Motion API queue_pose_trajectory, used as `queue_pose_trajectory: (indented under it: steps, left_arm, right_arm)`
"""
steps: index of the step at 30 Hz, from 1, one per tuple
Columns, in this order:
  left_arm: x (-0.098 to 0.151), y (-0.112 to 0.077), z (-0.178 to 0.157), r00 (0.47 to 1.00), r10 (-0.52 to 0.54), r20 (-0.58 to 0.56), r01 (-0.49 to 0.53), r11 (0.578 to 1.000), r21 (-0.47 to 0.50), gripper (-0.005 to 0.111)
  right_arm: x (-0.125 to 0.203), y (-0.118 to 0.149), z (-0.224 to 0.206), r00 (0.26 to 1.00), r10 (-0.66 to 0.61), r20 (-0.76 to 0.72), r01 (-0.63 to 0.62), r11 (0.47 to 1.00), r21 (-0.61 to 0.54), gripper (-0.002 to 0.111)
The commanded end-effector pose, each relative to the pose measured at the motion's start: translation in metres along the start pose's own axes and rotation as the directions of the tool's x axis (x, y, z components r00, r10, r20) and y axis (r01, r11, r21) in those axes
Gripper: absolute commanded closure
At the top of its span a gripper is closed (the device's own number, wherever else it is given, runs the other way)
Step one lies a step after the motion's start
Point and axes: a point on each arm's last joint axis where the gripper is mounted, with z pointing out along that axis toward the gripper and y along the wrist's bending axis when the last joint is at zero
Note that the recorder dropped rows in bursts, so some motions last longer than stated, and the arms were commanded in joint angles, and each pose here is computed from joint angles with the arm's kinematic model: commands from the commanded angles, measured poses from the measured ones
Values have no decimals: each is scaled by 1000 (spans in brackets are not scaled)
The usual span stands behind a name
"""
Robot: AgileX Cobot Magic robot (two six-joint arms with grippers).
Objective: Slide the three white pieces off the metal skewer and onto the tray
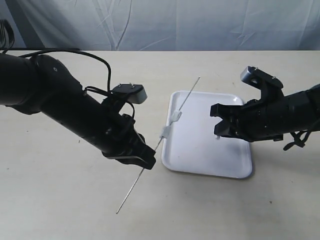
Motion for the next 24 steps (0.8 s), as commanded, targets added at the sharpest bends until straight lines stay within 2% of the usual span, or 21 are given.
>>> queue_pose_trajectory:
  steps: [1,6,10,15,20,24]
  left_arm:
    - [1,1,-2,1000,-11,-9,11,1000,-25,107]
    - [0,0,-2,999,-35,11,35,999,-17,107]
    - [-5,-5,2,997,-34,65,37,998,-46,107]
    - [-7,-13,12,996,-14,84,20,998,-65,107]
    - [-10,-15,15,990,-70,123,72,997,-14,107]
    - [-20,-22,12,980,-99,174,93,995,44,107]
  right_arm:
    - [-1,-1,0,1000,10,16,-10,1000,13,85]
    - [-1,1,-1,1000,12,14,-12,1000,0,81]
    - [-4,14,-10,1000,-6,29,9,996,-94,81]
    - [-14,39,-41,988,-70,137,96,978,-186,81]
    - [-15,55,-72,962,-134,240,186,959,-211,81]
    - [-14,58,-75,961,-137,241,194,954,-230,80]
